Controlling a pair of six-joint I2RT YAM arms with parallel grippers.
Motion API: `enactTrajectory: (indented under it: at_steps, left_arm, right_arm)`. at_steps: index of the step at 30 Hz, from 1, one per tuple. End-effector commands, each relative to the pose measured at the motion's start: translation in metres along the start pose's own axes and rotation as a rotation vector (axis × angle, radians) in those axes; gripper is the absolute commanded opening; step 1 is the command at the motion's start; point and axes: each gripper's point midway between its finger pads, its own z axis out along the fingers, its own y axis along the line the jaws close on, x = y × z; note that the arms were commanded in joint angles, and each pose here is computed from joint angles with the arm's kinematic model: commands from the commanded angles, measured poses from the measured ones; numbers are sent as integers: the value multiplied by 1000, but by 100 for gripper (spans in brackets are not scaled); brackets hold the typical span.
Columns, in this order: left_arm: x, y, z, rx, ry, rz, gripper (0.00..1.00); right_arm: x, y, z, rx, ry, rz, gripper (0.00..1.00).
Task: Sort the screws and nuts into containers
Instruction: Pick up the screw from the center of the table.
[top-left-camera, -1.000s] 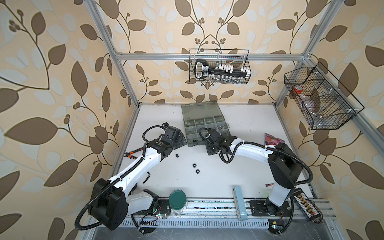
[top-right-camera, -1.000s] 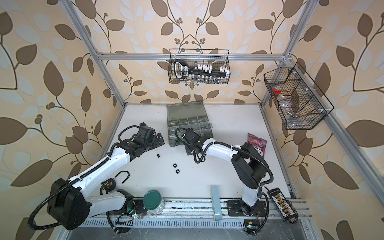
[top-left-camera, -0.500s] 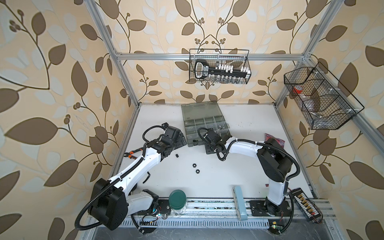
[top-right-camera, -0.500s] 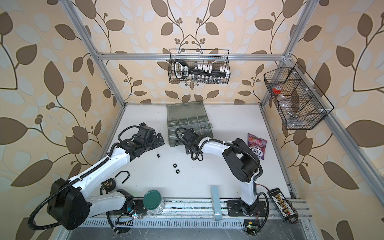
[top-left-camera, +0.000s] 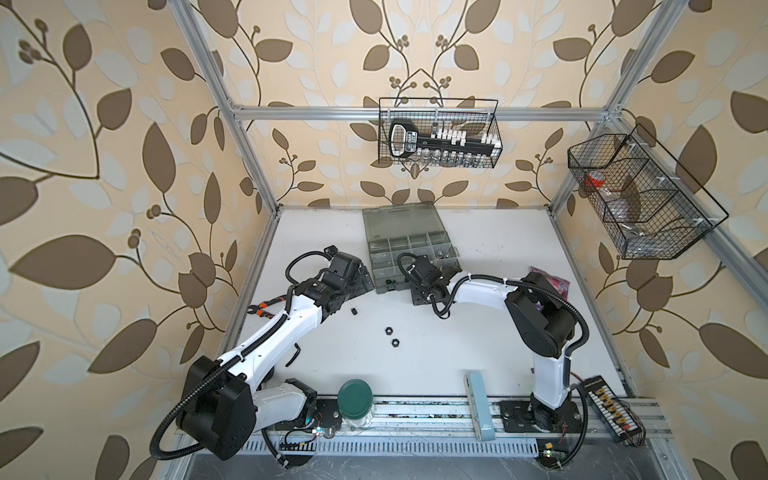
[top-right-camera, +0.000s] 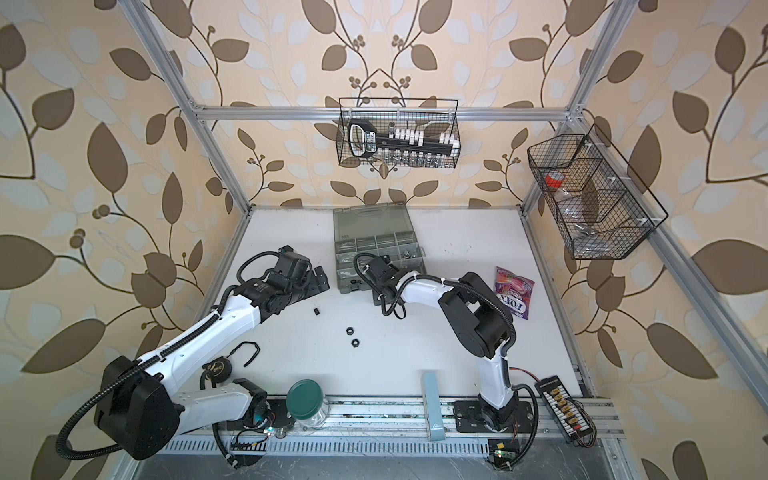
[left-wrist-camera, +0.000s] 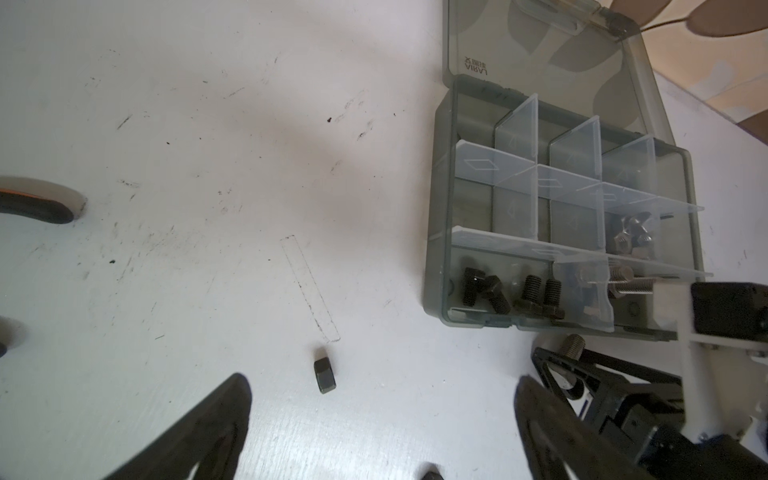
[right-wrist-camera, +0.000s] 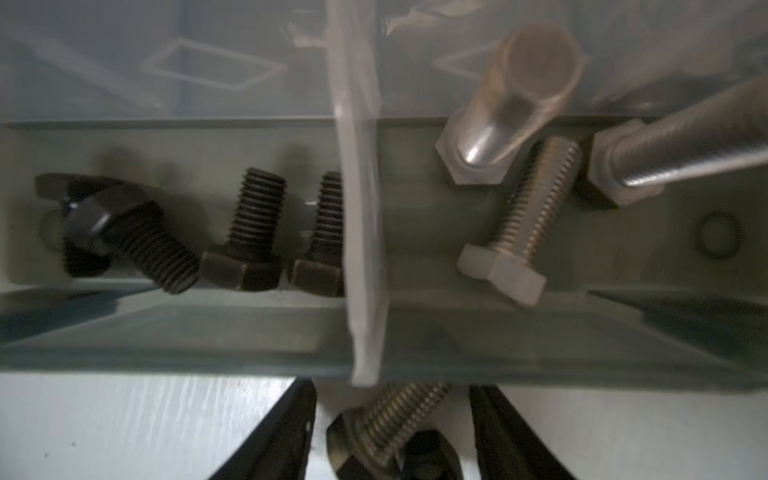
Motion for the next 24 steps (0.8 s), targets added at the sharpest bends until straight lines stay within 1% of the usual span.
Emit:
enactTrajectory:
  at_steps: [1,5,8,9,13,18,21,24]
  left_arm:
    - [1,5,3,-14,7,-14,99]
    - [1,6,2,-17,5,-15,99]
    - [0,6,2,-19,2,-15,99]
    - [0,6,2,-18,1,-15,99]
    - [1,7,2,-20,3,-15,99]
    - [-1,7,1,-21,-2,-14,99]
    - [-1,7,1,-23,-2,-13,99]
    - [0,7,1,-24,1,-13,99]
  right_arm:
    - [0,-8,2,27,-1,27,58]
    - [1,-15,-3,22,1,27,51]
    - [3,-12,-7,-7,6,6,42]
    - [4,-12,-8,-13,9,-1,40]
    - [4,-7,-8,-35,14,-24,39]
    - [9,6,-1,-89,54,-71,40]
    - [11,6,5,-86,65,-79,41]
    - [13,10,6,-104,77,-98,34]
